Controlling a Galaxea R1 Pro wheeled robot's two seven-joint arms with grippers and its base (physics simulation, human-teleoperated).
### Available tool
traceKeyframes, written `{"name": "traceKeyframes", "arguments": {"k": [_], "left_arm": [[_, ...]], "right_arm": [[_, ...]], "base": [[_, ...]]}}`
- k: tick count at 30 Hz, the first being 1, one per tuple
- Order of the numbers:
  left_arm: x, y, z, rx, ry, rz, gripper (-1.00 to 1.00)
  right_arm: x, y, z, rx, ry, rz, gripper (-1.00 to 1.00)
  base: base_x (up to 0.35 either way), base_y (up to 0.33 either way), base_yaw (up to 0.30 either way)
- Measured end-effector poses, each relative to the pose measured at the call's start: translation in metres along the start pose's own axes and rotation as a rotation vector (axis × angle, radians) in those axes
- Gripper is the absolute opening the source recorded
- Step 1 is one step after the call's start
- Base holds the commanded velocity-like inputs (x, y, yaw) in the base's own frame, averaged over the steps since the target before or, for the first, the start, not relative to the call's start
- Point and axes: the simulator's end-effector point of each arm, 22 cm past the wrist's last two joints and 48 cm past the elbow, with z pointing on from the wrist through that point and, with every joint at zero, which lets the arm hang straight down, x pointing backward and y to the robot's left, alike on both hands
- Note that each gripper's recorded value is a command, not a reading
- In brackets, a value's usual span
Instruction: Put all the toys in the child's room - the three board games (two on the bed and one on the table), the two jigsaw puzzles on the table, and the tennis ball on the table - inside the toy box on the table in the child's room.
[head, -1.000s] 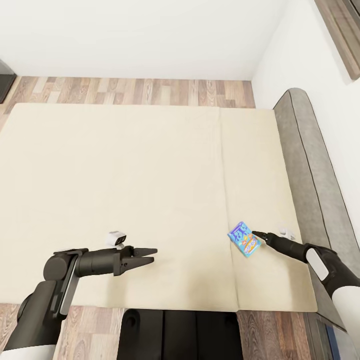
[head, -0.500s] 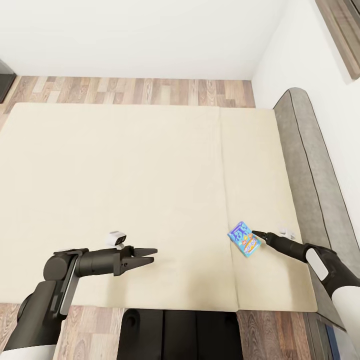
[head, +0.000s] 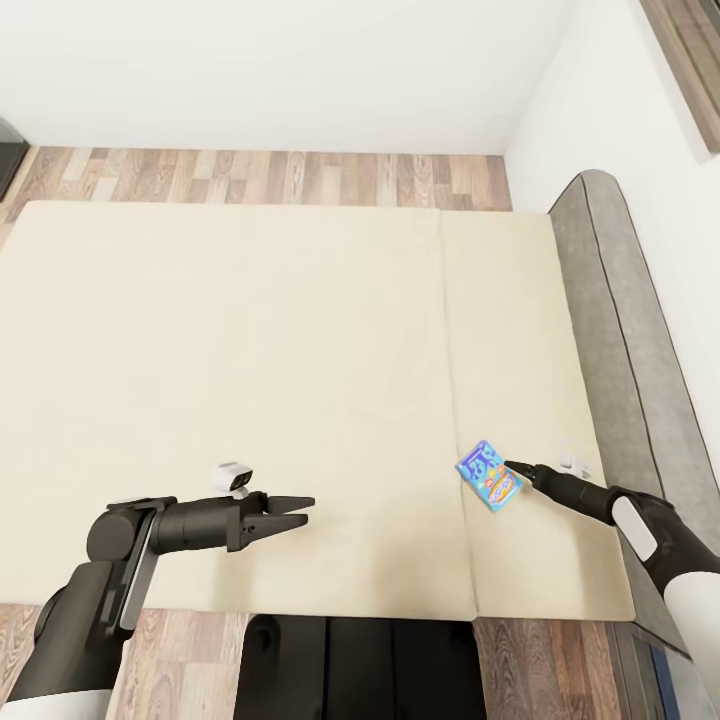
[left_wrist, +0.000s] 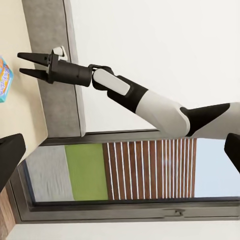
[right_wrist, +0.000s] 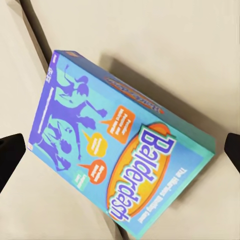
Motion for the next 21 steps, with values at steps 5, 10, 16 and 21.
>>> {"name": "traceKeyframes", "arguments": {"k": [5, 10, 16, 21], "left_arm": [[0.0003, 0.0003, 0.0, 0.0, 0.0, -0.001, 1.0], [0.0004, 0.0003, 0.0002, 0.0, 0.001, -0.001, 1.0], [0.0009, 0.0001, 0.0007, 0.001, 0.002, -0.001, 1.0], [0.0016, 0.0013, 0.0009, 0.001, 0.003, -0.004, 1.0]], "right_arm": [[0.0002, -0.0004, 0.0, 0.001, 0.0, 0.0, 1.0], [0.0002, -0.0007, -0.0001, 0.001, 0.0, 0.0, 1.0], [0.0005, -0.0003, 0.0003, 0.0, 0.001, 0.0, 1.0], [0.0019, -0.0015, 0.0012, 0.002, 0.003, 0.001, 1.0]], "base": [[0.0, 0.0, 0.0], [0.0, 0.0, 0.0], [0.0, 0.0, 0.0], [0.0, 0.0, 0.0]]}}
